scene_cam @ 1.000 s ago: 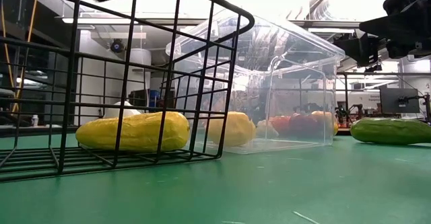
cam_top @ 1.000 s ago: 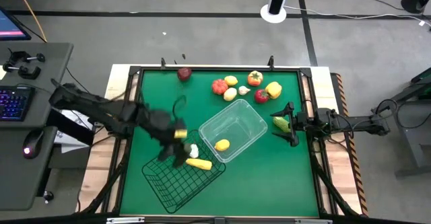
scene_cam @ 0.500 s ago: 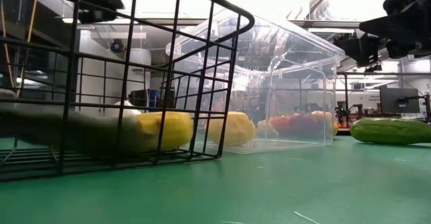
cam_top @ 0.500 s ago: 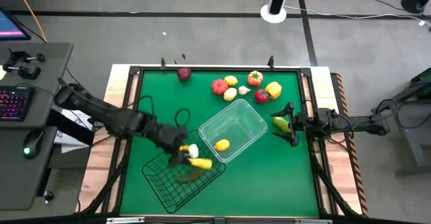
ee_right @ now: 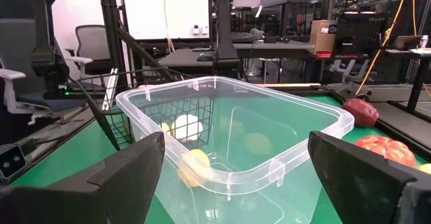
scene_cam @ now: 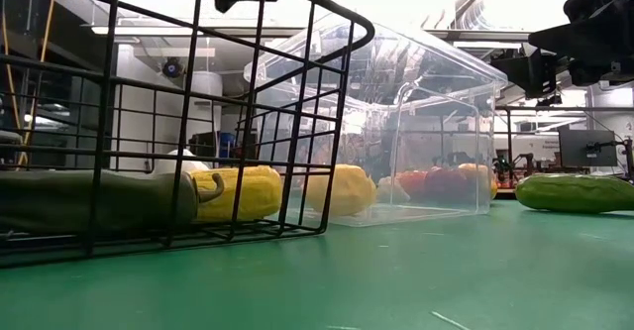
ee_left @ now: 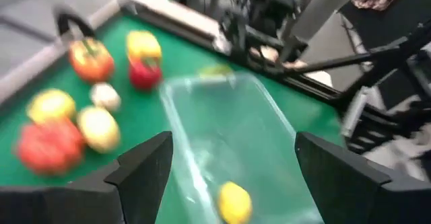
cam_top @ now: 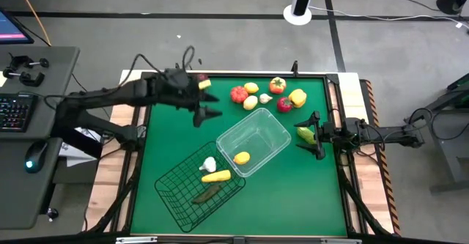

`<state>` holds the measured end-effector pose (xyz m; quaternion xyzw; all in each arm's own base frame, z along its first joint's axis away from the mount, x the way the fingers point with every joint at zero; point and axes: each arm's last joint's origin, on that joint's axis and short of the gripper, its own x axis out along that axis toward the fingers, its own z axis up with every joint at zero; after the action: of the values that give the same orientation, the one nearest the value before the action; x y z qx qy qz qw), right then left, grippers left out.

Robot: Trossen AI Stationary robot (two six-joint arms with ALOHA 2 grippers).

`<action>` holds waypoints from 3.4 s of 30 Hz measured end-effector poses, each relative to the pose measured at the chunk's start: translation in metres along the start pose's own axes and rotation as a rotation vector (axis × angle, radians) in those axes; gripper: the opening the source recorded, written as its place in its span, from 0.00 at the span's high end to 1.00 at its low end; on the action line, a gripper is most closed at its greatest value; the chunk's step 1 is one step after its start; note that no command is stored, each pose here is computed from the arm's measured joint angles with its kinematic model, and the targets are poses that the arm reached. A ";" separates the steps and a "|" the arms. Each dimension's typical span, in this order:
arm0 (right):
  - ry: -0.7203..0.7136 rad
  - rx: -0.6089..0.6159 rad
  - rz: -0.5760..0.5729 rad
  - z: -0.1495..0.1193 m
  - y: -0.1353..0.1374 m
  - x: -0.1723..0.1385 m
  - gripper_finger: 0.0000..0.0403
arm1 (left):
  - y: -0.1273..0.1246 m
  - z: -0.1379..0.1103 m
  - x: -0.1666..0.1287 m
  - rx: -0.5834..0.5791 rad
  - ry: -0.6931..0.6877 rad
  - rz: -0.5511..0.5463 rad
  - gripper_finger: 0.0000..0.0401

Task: Sort produce into baskets
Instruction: Put the cucumber into the wire basket

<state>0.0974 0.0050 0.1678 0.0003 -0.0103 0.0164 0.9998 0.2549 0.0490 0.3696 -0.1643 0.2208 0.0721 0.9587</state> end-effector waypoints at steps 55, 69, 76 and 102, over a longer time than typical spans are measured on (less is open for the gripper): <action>0.950 1.177 -0.949 0.054 -0.065 0.006 0.11 | 0.081 0.027 -0.046 -0.065 -0.122 0.294 0.26; 1.202 1.126 -0.865 0.029 -0.078 0.029 0.11 | 0.087 0.024 -0.050 0.112 -0.063 0.327 0.26; 1.354 1.034 -0.786 0.013 -0.084 0.038 0.11 | 0.089 0.024 -0.051 0.107 -0.065 0.337 0.26; 1.464 0.831 -0.645 0.029 -0.096 0.049 0.73 | 0.087 0.039 -0.052 0.024 -0.238 0.319 0.26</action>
<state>0.1485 -0.0890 0.1978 0.3541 0.6364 -0.2666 0.6313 0.2056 0.1410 0.4018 -0.1062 0.1301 0.2395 0.9563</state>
